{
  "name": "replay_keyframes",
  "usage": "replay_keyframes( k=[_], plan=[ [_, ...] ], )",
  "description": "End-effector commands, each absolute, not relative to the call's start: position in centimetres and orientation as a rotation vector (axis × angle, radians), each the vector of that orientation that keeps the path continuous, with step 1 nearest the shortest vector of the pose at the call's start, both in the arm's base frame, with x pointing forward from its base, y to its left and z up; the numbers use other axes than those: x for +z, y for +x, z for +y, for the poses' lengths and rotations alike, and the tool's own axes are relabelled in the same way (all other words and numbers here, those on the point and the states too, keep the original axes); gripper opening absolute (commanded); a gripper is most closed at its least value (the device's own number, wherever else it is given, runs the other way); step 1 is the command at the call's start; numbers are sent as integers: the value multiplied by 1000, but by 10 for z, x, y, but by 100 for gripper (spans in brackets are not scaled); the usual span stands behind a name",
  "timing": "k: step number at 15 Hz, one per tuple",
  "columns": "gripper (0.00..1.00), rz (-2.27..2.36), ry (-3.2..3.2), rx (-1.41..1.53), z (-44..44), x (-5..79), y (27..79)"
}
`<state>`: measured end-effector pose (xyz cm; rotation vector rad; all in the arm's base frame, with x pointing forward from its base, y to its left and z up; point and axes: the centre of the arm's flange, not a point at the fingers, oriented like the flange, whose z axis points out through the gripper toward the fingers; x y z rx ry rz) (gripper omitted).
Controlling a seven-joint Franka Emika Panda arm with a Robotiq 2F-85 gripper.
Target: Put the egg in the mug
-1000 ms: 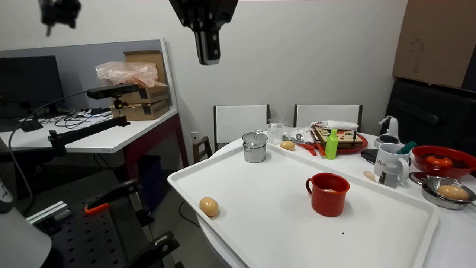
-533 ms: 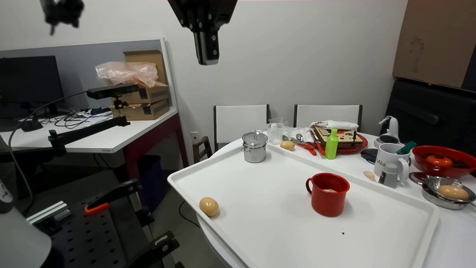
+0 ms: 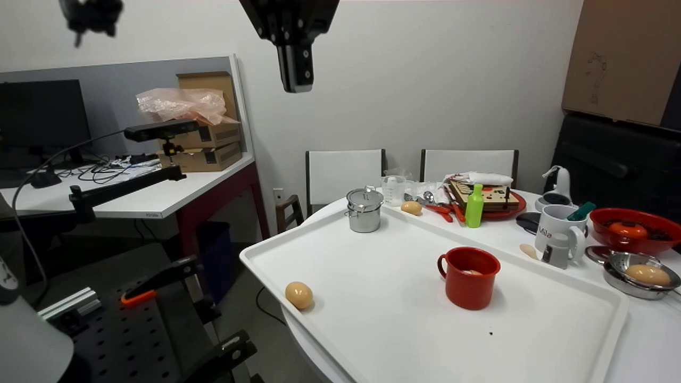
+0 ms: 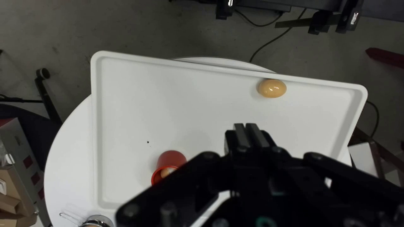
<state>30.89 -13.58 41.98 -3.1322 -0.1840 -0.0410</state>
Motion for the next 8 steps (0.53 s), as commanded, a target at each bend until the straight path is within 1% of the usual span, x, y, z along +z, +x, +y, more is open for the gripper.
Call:
replay_keyframes(
  k=[1,8],
  plan=[
    [8,-216,-3145,-20,-137,425,311],
    [8,-217,-3146,-20,-137,425,309]
  ],
)
